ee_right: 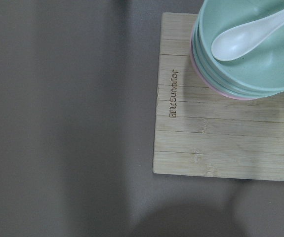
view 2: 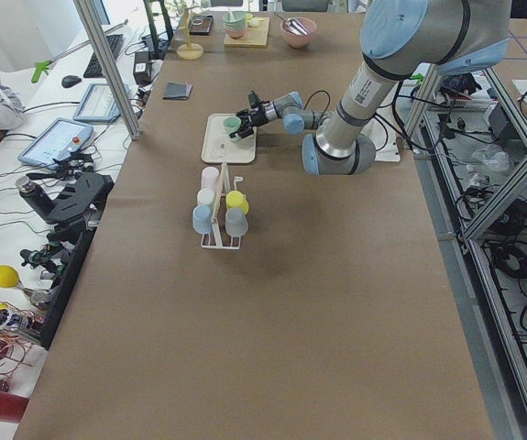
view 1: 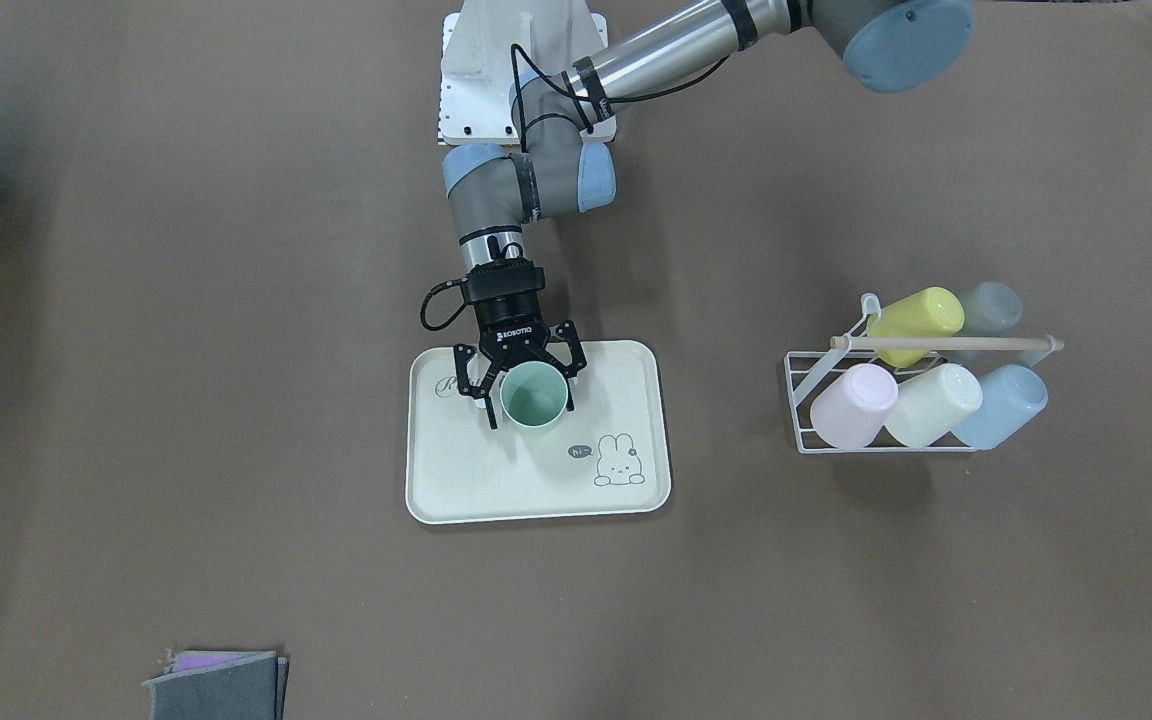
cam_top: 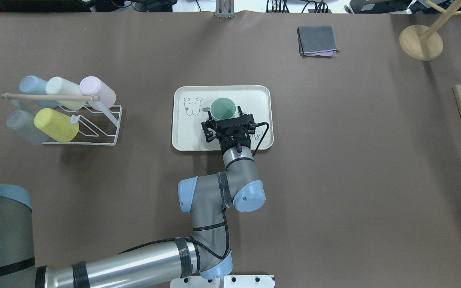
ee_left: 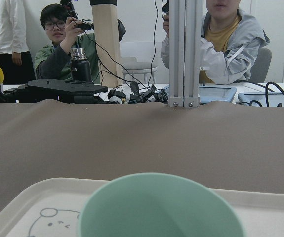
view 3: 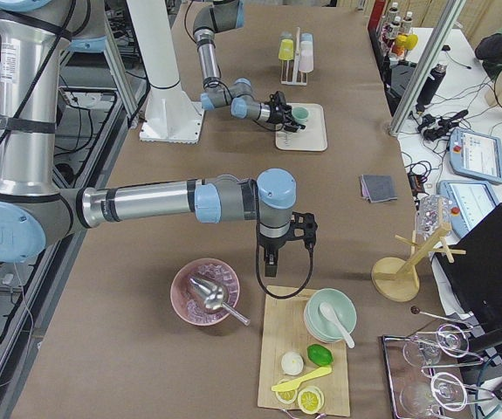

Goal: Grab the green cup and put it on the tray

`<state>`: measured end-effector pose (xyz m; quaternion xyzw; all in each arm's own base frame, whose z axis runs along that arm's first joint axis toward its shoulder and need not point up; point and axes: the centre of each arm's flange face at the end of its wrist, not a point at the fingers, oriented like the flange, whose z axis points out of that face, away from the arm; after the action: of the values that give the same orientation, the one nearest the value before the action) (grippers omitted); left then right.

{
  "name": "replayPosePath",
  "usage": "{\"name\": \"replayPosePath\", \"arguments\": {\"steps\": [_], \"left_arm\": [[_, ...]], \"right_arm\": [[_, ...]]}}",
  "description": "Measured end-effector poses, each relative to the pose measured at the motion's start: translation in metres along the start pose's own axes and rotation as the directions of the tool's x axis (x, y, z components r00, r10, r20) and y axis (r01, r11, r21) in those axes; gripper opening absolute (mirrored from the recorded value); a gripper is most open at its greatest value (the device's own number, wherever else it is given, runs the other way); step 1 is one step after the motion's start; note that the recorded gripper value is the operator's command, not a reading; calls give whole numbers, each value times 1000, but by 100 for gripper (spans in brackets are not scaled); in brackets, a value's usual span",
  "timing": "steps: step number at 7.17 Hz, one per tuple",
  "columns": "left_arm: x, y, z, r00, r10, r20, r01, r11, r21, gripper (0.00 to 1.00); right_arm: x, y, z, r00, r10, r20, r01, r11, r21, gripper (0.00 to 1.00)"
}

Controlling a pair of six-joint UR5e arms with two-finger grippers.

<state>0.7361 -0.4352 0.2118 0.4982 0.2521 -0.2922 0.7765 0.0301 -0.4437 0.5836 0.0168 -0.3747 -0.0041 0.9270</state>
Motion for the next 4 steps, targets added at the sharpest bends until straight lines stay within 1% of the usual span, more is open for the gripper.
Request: {"name": "replayPosePath", "arguments": {"steps": [2, 4], "left_arm": [[-11, -8, -5, 1000, -22, -15, 22, 1000, 0, 98], [-16, -24, -11, 999, -36, -32, 36, 999, -6, 98]], "right_arm": [[3, 1, -4, 1000, 11, 2, -11, 1000, 6, 100], [7, 4, -8, 1000, 23, 3, -23, 1000, 13, 100]]}}
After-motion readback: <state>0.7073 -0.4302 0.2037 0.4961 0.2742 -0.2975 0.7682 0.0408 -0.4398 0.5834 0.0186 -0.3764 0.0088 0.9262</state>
